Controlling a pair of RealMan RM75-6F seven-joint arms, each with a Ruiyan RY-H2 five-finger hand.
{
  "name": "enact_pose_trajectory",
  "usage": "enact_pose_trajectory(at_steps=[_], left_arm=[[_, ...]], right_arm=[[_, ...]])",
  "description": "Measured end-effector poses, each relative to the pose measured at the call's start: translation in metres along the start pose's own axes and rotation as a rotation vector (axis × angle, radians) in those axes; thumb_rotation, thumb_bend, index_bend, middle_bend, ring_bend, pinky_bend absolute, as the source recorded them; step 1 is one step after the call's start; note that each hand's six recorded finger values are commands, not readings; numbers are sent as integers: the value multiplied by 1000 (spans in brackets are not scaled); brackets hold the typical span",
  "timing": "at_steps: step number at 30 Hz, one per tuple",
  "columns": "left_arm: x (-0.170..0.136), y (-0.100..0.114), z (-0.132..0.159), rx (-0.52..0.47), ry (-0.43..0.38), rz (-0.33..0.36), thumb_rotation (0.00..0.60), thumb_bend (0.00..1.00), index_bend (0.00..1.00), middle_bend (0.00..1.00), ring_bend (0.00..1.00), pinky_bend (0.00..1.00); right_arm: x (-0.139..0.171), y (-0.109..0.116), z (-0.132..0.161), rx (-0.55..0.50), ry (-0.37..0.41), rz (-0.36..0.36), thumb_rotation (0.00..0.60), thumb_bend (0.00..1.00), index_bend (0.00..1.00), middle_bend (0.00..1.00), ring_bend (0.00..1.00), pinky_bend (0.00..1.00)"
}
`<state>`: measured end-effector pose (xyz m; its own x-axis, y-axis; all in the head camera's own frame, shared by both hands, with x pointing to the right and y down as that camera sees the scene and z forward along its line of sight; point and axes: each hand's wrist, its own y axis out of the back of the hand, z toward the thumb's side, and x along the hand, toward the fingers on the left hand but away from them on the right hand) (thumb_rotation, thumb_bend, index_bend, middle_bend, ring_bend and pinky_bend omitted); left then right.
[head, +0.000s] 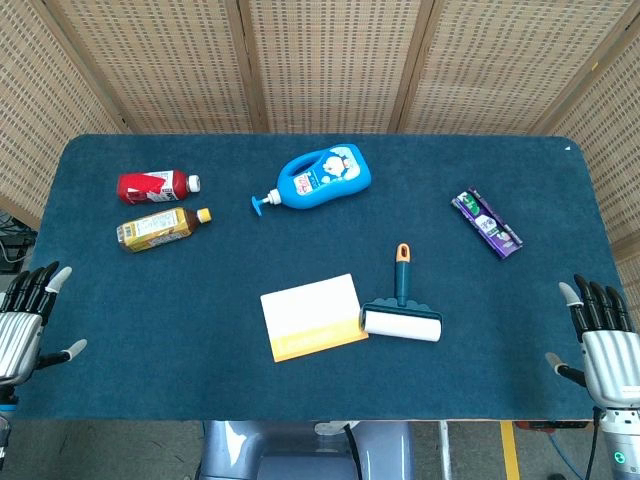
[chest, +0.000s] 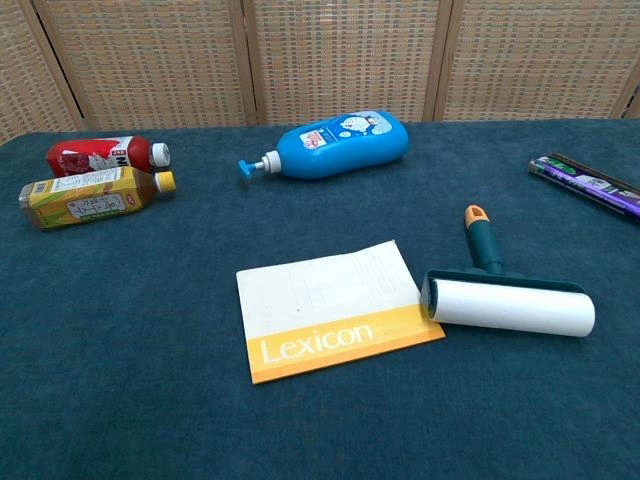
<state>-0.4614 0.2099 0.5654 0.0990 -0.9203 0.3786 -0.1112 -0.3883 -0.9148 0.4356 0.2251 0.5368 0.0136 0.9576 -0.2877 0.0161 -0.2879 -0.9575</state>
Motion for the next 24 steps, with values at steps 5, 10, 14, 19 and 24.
enact_pose_trajectory(at_steps=[5,10,14,19,24], left_arm=[[-1,0,1,-1,-4,-3,600,0,0,0,0,0],[7,1,14,-34,-52,0,600,0,0,266,224,124],[23,-2,47,-75,-153,-24,600,294,0,837,825,839],[46,-18,94,-110,-264,-148,600,936,0,980,984,1000],[65,-41,146,-124,-356,-339,600,1000,0,988,991,1000]], right_arm=[[1,-1,-1,1,-9,13,600,0,0,0,0,0],[0,0,-1,-1,-10,14,600,0,0,0,0,0],[-3,0,-4,3,-30,18,600,0,0,0,0,0],[-9,-3,-8,17,-58,26,600,0,0,0,0,0],[-12,-4,-11,29,-80,27,600,0,0,0,0,0]])
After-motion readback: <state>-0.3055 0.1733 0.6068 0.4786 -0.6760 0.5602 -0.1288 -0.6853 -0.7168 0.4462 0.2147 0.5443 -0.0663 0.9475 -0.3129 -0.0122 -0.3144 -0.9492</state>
